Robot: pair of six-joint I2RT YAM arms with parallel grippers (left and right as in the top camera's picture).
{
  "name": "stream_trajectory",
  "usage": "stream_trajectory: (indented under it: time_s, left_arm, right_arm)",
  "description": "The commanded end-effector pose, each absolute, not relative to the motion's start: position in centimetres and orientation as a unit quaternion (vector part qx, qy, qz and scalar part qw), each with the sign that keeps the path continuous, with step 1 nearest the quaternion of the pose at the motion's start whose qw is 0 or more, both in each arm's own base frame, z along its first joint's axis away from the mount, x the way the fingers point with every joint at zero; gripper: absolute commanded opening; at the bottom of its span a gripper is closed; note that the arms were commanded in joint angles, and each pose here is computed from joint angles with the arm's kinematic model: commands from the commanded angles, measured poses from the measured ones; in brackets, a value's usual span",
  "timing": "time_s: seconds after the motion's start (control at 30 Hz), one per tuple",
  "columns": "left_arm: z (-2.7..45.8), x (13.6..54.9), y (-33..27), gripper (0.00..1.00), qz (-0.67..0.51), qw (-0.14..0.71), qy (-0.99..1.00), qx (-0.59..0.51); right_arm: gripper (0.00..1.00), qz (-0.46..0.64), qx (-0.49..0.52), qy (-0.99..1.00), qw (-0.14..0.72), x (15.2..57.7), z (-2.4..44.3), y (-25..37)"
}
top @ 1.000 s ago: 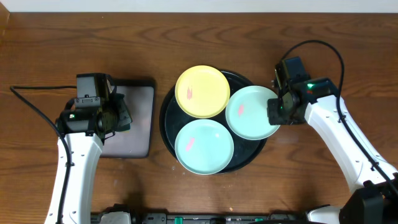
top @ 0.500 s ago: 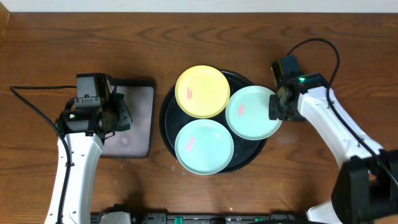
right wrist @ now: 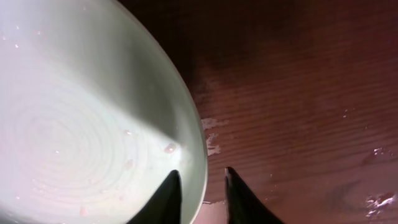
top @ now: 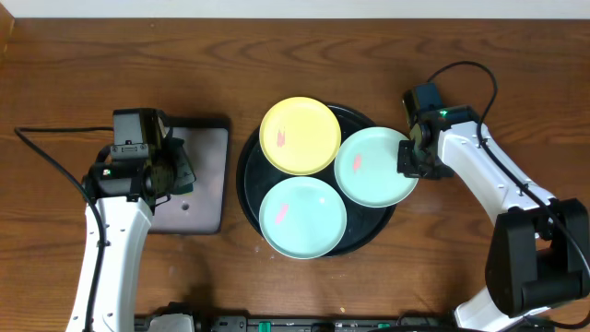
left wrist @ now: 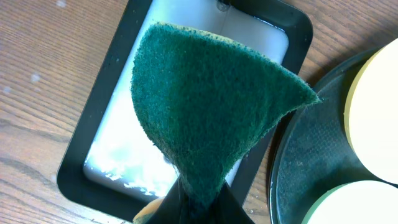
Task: Clean dirty plates on tray and stack at the side
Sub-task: 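Close the right gripper on the right blue plate's rim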
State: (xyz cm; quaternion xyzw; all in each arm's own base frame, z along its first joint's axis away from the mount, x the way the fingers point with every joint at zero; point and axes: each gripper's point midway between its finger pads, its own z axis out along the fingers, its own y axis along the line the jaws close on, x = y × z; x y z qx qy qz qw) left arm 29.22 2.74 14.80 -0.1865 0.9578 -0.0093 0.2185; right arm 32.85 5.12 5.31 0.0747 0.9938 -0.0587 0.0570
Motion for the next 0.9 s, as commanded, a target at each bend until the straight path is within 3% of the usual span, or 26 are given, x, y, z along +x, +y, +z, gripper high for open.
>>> stream_trajectory:
  time_s: [0.0, 0.2, 0.53, 0.7, 0.8, 0.87]
  left_arm:
    - [15.0, 29.3, 2.9, 0.07, -0.006, 0.222, 0.956, -0.19]
    - [15.0, 29.3, 2.9, 0.07, -0.006, 0.222, 0.956, -0.19]
    - [15.0, 29.3, 2.9, 0.07, -0.006, 0.222, 0.956, -0.19]
    - [15.0, 29.3, 2.9, 0.07, -0.006, 0.223, 0.956, -0.19]
    - [15.0, 29.4, 2.9, 0.07, -0.006, 0.224, 0.956, -0.19]
    - [15.0, 29.4, 2.9, 0.07, -0.006, 0.225, 0.956, -0.19]
  right_arm:
    - [0.17, -0.062, 0.072, 0.994, 0.058, 32.9, 5.2, 4.9]
    - [0.22, -0.06, 0.054, 0.995, 0.067, 33.3, 4.9, 5.1]
    - [0.22, -0.06, 0.05, 0.994, 0.076, 33.6, 4.5, 5.0]
    - [0.15, -0.061, 0.05, 0.994, 0.071, 33.2, 4.0, 5.0]
    - [0.04, -0.06, 0.05, 0.994, 0.074, 33.4, 4.0, 5.0]
    - [0.04, -0.06, 0.05, 0.994, 0.075, 33.4, 4.1, 5.0]
